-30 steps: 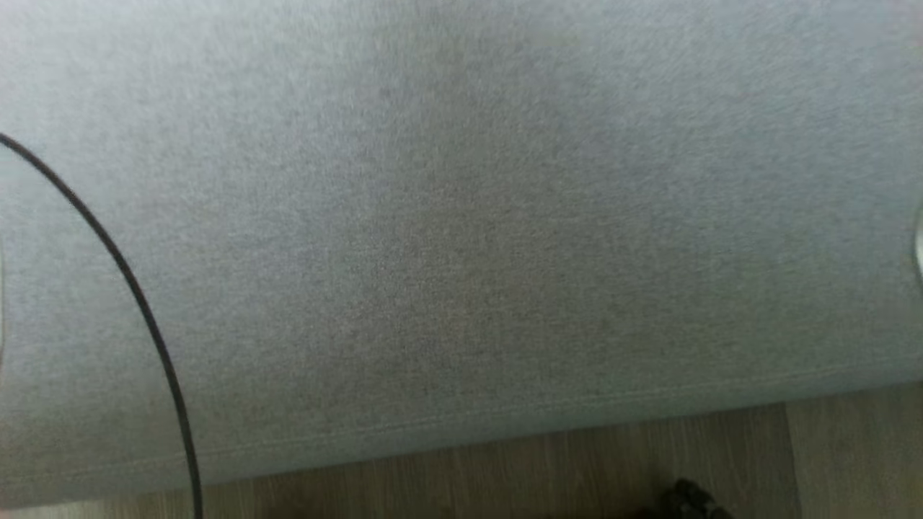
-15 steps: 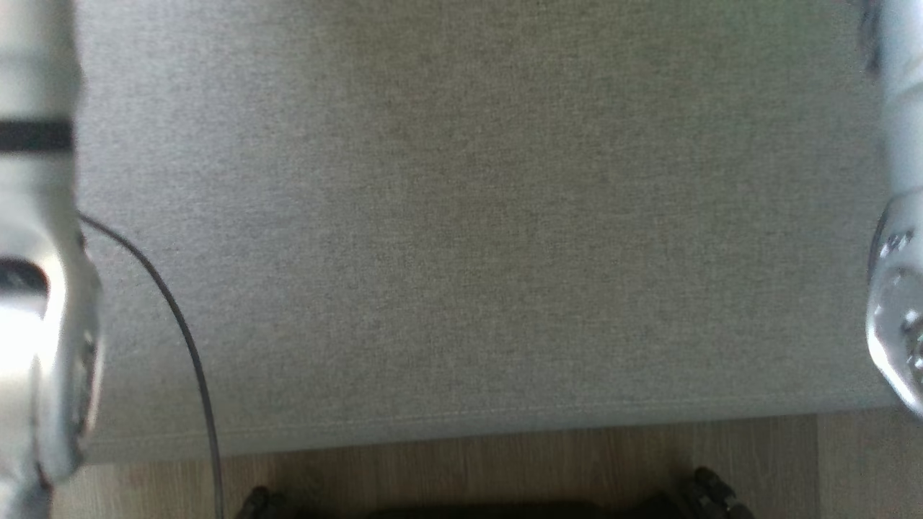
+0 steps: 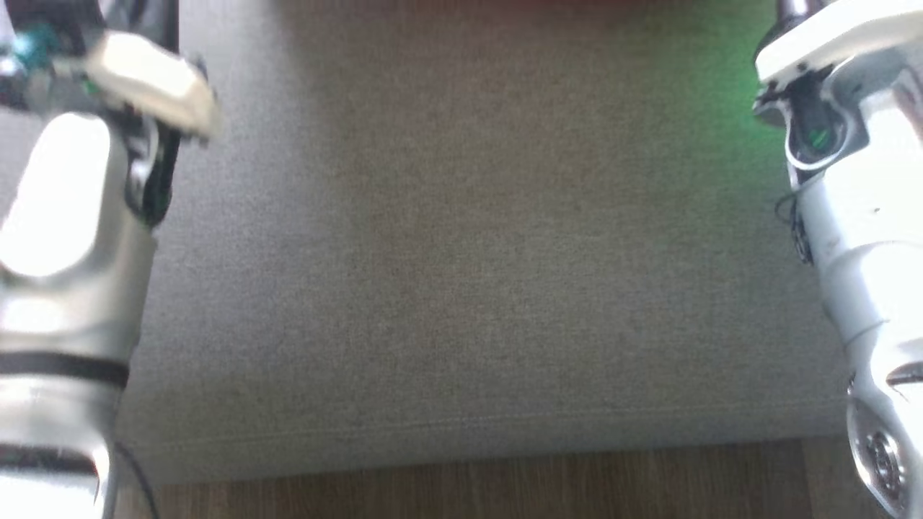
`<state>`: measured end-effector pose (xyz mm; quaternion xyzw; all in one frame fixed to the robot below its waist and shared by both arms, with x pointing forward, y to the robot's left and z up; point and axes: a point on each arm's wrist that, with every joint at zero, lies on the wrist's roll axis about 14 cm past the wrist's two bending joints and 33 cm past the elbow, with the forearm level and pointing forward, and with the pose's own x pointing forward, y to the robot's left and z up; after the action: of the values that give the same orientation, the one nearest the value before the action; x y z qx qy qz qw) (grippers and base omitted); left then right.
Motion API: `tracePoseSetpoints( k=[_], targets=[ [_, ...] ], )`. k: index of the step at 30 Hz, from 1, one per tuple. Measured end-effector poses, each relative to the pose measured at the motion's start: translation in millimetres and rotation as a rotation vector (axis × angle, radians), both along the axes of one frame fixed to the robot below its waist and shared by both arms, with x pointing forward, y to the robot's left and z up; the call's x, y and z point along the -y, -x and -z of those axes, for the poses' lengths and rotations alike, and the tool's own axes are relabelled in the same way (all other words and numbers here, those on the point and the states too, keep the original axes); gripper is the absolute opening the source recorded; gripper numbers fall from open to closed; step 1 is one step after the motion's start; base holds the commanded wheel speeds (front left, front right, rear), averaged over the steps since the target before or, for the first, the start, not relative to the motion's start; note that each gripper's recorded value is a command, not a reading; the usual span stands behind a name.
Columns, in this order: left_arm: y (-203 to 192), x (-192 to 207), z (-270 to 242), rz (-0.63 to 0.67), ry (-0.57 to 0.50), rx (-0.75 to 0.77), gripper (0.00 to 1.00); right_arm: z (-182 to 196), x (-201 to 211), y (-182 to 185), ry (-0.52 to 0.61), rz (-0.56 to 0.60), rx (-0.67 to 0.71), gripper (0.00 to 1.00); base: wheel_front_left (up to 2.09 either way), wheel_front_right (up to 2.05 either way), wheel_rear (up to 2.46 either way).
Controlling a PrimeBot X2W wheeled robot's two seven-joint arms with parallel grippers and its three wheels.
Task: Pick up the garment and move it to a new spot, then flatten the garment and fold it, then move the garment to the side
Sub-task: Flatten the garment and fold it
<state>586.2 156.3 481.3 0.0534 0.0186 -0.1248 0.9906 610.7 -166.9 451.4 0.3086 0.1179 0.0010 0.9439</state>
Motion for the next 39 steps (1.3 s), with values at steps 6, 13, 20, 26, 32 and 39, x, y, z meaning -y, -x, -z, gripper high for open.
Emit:
tracePoseSetpoints(
  k=[6, 13, 20, 26, 32, 39],
  targets=[
    [42, -5, 15, 0.041, -0.06, -0.061, 0.0, -3, 8, 29, 0.082, -0.052, -0.056, 0.0, 0.0, 0.0, 0.0],
    [74, -10, 19, 0.077, -0.127, -0.108, 0.0, -3, 18, 55, 0.147, -0.072, -0.106, 0.0, 0.0, 0.0, 0.0],
    [105, -9, 37, 0.143, -0.202, -0.186, 0.0, -11, 20, 62, 0.177, -0.079, -0.1, 0.0, 0.0, 0.0, 0.0],
    [130, 3, 46, 0.233, -0.233, -0.226, 0.0, -9, 18, 71, 0.185, -0.093, -0.111, 0.0, 0.0, 0.0, 0.0],
    [156, 4, 55, 0.291, -0.25, -0.292, 0.0, -8, 17, 81, 0.211, -0.116, -0.122, 0.0, 0.0, 0.0, 0.0],
    [183, 9, 57, 0.362, -0.233, -0.382, 0.0, -1, 20, 99, 0.279, -0.182, -0.178, 0.0, 0.0, 0.0, 0.0]
  ],
)
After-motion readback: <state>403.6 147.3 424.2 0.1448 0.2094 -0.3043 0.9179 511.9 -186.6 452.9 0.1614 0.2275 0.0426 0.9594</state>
